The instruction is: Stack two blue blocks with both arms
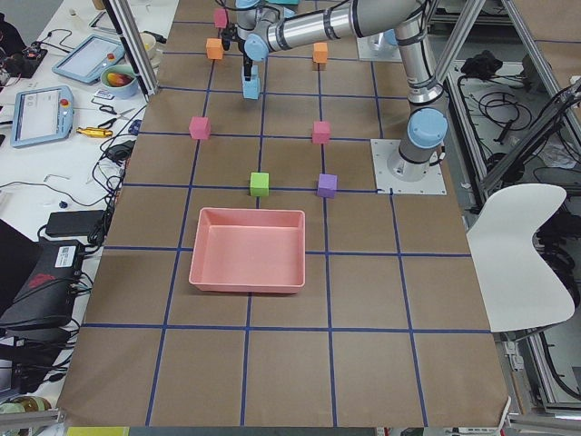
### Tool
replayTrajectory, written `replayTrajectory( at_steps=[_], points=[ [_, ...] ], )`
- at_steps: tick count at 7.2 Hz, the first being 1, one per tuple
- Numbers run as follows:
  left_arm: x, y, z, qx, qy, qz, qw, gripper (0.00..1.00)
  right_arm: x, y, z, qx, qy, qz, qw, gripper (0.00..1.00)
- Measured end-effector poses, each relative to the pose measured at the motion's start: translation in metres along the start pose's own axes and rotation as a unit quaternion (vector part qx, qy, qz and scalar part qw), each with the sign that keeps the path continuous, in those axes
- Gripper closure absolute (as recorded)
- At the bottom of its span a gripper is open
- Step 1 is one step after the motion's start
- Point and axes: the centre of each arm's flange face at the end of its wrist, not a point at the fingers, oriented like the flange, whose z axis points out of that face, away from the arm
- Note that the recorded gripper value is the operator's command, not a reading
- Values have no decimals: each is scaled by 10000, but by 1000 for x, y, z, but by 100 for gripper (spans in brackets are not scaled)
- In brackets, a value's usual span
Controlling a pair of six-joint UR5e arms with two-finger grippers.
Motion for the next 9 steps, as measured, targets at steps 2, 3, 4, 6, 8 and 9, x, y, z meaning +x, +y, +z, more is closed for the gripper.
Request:
replayTrajectory(
  at_steps=[2,3,4,6,8,9],
  points=[
    [-50,3,-69,-166,-369,286,9988,0,0,0,0,20,-1,1,10000,0],
    [-89,5,-106,-250,-463,462,9975,0,0,0,-1,23,-2,-4,10000,0],
    [-130,8,-140,-275,-494,644,9963,0,0,0,-1,21,-2,-5,10000,0],
    [-183,31,-193,-138,-520,814,9952,0,0,3,-3,20,2,10,10000,0],
    [-201,55,-208,-23,-524,753,9958,0,2,4,-7,70,1,27,10000,0],
    [-203,60,-212,21,-526,718,9960,0,4,5,-9,83,0,51,10000,0]
  ],
)
